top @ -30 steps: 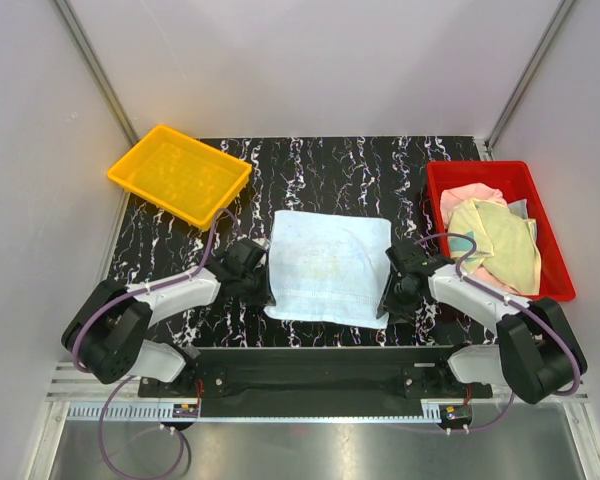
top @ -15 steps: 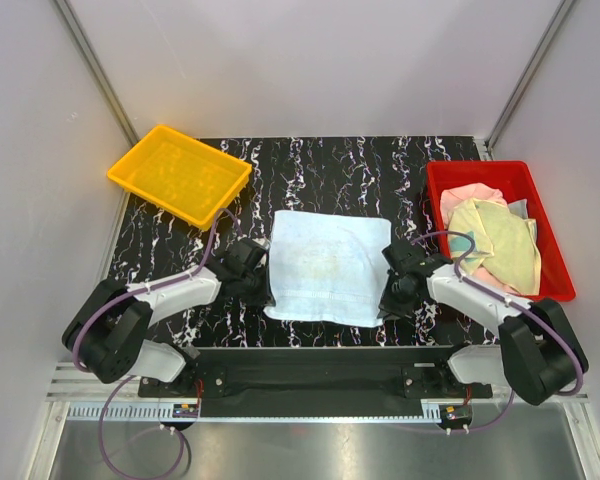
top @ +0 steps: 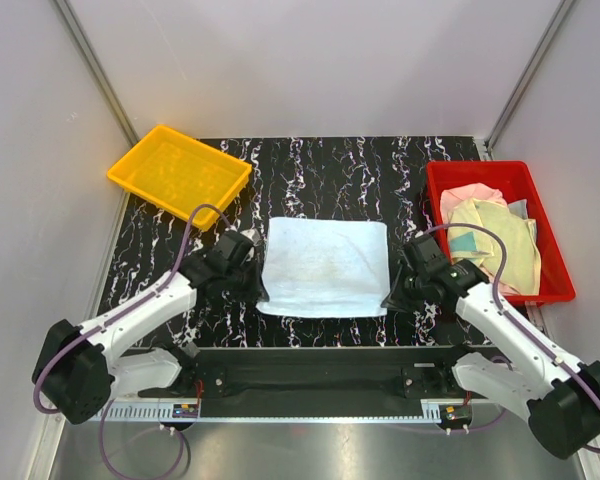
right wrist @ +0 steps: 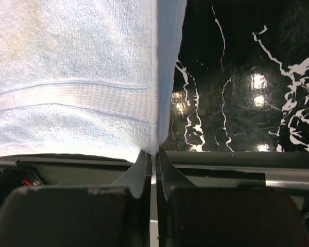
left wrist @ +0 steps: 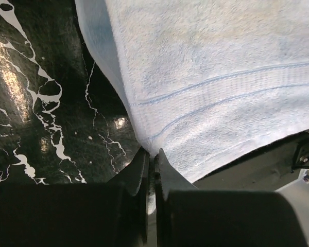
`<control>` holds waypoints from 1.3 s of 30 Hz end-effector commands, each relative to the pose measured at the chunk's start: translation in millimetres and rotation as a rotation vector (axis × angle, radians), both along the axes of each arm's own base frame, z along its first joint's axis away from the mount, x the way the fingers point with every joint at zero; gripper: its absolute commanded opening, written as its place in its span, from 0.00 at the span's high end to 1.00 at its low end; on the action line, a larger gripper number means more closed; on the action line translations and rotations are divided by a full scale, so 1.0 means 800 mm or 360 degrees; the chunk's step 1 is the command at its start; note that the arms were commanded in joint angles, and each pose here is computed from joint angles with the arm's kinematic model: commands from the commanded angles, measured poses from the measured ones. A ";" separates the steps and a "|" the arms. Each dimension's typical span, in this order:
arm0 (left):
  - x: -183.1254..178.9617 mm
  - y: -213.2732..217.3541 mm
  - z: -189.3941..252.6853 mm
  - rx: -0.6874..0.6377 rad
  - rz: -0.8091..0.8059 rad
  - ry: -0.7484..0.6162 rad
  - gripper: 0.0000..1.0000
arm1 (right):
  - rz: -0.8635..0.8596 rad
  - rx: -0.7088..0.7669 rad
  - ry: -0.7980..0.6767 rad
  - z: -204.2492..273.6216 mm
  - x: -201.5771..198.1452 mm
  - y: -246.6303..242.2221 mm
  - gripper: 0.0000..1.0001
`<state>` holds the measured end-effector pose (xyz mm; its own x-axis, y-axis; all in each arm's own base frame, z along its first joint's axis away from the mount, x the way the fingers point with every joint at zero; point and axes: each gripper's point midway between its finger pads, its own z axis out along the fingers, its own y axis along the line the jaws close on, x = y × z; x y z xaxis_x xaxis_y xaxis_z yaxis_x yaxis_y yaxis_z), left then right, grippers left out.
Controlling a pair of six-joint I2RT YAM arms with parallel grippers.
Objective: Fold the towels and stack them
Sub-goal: Fold the towel
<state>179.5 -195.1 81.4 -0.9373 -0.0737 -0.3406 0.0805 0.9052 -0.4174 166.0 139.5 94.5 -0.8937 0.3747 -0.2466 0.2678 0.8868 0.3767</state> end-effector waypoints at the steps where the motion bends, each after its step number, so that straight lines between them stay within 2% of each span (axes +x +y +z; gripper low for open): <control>1: -0.005 -0.008 0.026 -0.0062 -0.0026 0.0009 1.00 | 0.0036 0.0056 -0.0068 0.028 0.000 0.007 1.00; 4: 0.011 -0.017 0.040 -0.0079 -0.0023 -0.0014 1.00 | 0.0036 -0.0005 -0.0194 0.045 0.033 0.009 1.00; 5: 0.030 -0.027 0.064 -0.0106 -0.0032 -0.0080 1.00 | 0.0084 0.0004 -0.0318 0.074 0.058 0.018 1.00; 6: 0.042 -0.032 0.062 -0.0078 -0.0037 -0.0057 1.00 | 0.0075 -0.0048 -0.0386 0.087 0.078 0.017 1.00; 7: 0.058 -0.033 0.068 -0.0057 -0.0027 -0.0053 1.00 | 0.0064 -0.0167 -0.0394 0.084 0.106 0.014 1.00; 8: 0.074 -0.035 0.076 -0.0047 -0.0024 -0.0054 1.00 | 0.0074 -0.0188 -0.0549 0.132 0.146 0.017 1.00; 9: 0.112 -0.050 0.098 -0.0057 -0.0039 -0.0104 1.00 | 0.0075 -0.0220 -0.0590 0.150 0.171 0.016 1.00; 10: 0.134 -0.053 0.112 -0.0068 -0.0029 -0.0128 1.00 | 0.0097 -0.0273 -0.0538 0.140 0.204 0.021 1.00; 11: 0.156 -0.042 0.121 -0.0052 0.0001 -0.0118 1.00 | 0.0070 -0.0256 -0.0713 0.199 0.249 0.016 1.00; 12: 0.200 -0.054 0.184 -0.0131 0.0010 -0.0296 1.00 | 0.0064 -0.0261 -0.0762 0.218 0.275 0.012 1.00; 13: 0.225 -0.046 0.174 -0.0073 0.0039 -0.0236 1.00 | 0.0069 -0.0296 -0.0719 0.203 0.312 0.011 1.00; 14: 0.253 -0.047 0.195 -0.0081 0.0037 -0.0296 1.00 | 0.0034 -0.0315 -0.0898 0.267 0.347 -0.007 1.00; 15: 0.296 -0.050 0.236 -0.0151 0.0062 -0.0383 1.00 | 0.0012 -0.0342 -0.0982 0.300 0.386 -0.010 1.00; 16: 0.325 -0.048 0.256 -0.0178 0.0093 -0.0457 1.00 | 0.0048 -0.0381 -0.0873 0.256 0.406 -0.013 1.00; 17: 0.339 -0.058 0.277 -0.0300 0.0088 -0.0467 1.00 | 0.0027 -0.0349 -0.1055 0.327 0.417 -0.018 1.00; 18: 0.351 -0.061 0.299 -0.0393 0.0092 -0.0498 1.00 | 0.0010 -0.0342 -0.1107 0.343 0.429 -0.026 1.00; 19: 0.363 -0.065 0.322 -0.0486 0.0090 -0.0552 1.00 | 0.0044 -0.0311 -0.1080 0.322 0.453 -0.019 1.00; 20: 0.374 -0.069 0.351 -0.0618 0.0082 -0.0623 1.00 | 0.0027 -0.0261 -0.1246 0.372 0.444 -0.021 1.00; 21: 0.376 -0.069 0.358 -0.0654 0.0086 -0.0646 1.00 | 0.0021 -0.0243 -0.1251 0.372 0.448 -0.023 1.00; 22: 0.381 -0.071 0.373 -0.0714 0.0065 -0.0720 1.00 | -0.0006 -0.0216 -0.1385 0.415 0.435 -0.026 1.00; 23: 0.366 -0.069 0.358 -0.0714 0.0066 -0.0656 1.00 | 0.0014 -0.0231 -0.1190 0.358 0.442 -0.023 1.00; 25: 0.355 -0.071 0.354 -0.0744 0.0035 -0.0683 1.00 | 0.0046 -0.0168 -0.1214 0.347 0.416 -0.018 1.00; 27: 0.325 -0.063 0.321 -0.0683 0.0012 -0.0607 1.00 | 0.0021 -0.0152 -0.1188 0.337 0.391 -0.023 1.00; 29: 0.306 -0.059 0.289 -0.0616 -0.0013 -0.0562 1.00 | 0.0027 -0.0145 -0.1079 0.301 0.356 -0.027 1.00; 30: 0.281 -0.054 0.246 -0.0583 -0.0024 -0.0444 1.00 | 0.0058 -0.0128 -0.1033 0.284 0.342 -0.025 1.00; 32: 0.258 -0.056 0.208 -0.0562 -0.0068 -0.0386 1.00 | 0.0126 -0.0089 -0.0863 0.219 0.304 -0.018 1.00; 33: 0.227 -0.045 0.156 -0.0508 -0.0048 -0.0245 1.00 | 0.0167 -0.0060 -0.0822 0.201 0.288 -0.014 1.00; 34: 0.219 -0.043 0.137 -0.0484 -0.0038 -0.0241 1.00 | 0.0191 -0.0091 -0.0648 0.137 0.266 -0.018 1.00; 36: 0.173 -0.029 0.063 -0.0384 -0.0010 -0.0049 1.00 | 0.0198 -0.0090 -0.0476 0.085 0.236 -0.020 1.00; 37: 0.156 -0.027 0.046 -0.0348 -0.0018 -0.0025 1.00 | 0.0201 -0.0115 -0.0293 0.035 0.202 -0.026 1.00; 39: 0.128 -0.021 0.013 -0.0292 -0.0026 0.0059 1.00 | 0.0147 -0.0126 -0.0127 -0.002 0.166 -0.029 1.00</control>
<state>293.4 -213.3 103.8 -0.9632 -0.1464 -0.2255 0.0162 0.8055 -0.5924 332.7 114.0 136.4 -0.8505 0.2503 -0.4626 0.0946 0.9380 0.3336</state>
